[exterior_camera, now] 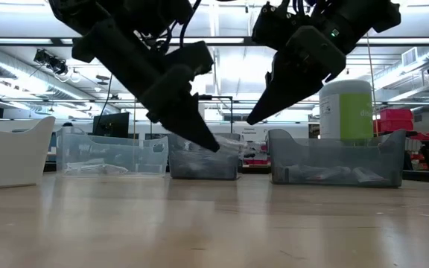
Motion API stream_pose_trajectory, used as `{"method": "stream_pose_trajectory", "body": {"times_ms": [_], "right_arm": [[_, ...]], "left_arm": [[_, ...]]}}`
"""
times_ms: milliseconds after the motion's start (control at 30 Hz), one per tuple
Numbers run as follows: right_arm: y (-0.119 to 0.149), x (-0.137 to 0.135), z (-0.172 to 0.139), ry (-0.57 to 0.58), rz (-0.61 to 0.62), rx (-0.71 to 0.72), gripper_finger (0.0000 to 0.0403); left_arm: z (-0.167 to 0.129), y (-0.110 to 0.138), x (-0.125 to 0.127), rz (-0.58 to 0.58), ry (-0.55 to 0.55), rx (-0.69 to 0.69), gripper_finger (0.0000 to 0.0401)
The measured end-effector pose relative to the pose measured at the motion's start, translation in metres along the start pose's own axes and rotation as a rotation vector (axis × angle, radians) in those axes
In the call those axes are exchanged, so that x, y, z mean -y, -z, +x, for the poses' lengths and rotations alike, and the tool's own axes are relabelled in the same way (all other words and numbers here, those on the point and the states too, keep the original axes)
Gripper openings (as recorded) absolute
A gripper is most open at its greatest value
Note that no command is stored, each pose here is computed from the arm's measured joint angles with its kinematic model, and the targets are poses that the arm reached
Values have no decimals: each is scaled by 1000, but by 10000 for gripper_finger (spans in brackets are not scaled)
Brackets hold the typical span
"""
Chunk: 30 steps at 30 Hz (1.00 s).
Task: Pick & Place Travel size toiletries
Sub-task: Put the silver nail cutter into the transparent bin
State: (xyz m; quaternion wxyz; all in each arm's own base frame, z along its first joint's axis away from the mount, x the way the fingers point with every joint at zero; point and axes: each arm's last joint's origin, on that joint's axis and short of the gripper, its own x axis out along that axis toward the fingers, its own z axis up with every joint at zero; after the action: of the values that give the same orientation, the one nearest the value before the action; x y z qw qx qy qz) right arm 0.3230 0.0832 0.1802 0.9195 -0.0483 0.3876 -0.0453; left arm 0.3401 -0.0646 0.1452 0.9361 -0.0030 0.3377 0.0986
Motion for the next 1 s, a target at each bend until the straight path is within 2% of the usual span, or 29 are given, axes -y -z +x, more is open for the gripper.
{"method": "stream_pose_trajectory", "body": {"times_ms": [100,233,467,567,733,833,1000], "right_arm": [[1,0,0,0,-2,-6,170],[1,0,0,1,-2,-6,179],[2,0,0,2,3,-16,190],[3,0,0,4,17,-26,190],[3,0,0,5,15,-33,188],[3,0,0,5,15,-32,190],[3,0,0,5,15,-34,192]], "left_arm": [[1,4,-4,27,4,-56,54],[-1,10,-12,53,-66,-187,54],[-32,-17,-18,138,-127,-277,58],[-59,-33,-25,158,-146,-278,58],[-109,-55,-40,145,-175,-185,58],[-138,-58,-53,91,-191,-111,60],[-169,-44,-74,9,-250,-39,58]]}}
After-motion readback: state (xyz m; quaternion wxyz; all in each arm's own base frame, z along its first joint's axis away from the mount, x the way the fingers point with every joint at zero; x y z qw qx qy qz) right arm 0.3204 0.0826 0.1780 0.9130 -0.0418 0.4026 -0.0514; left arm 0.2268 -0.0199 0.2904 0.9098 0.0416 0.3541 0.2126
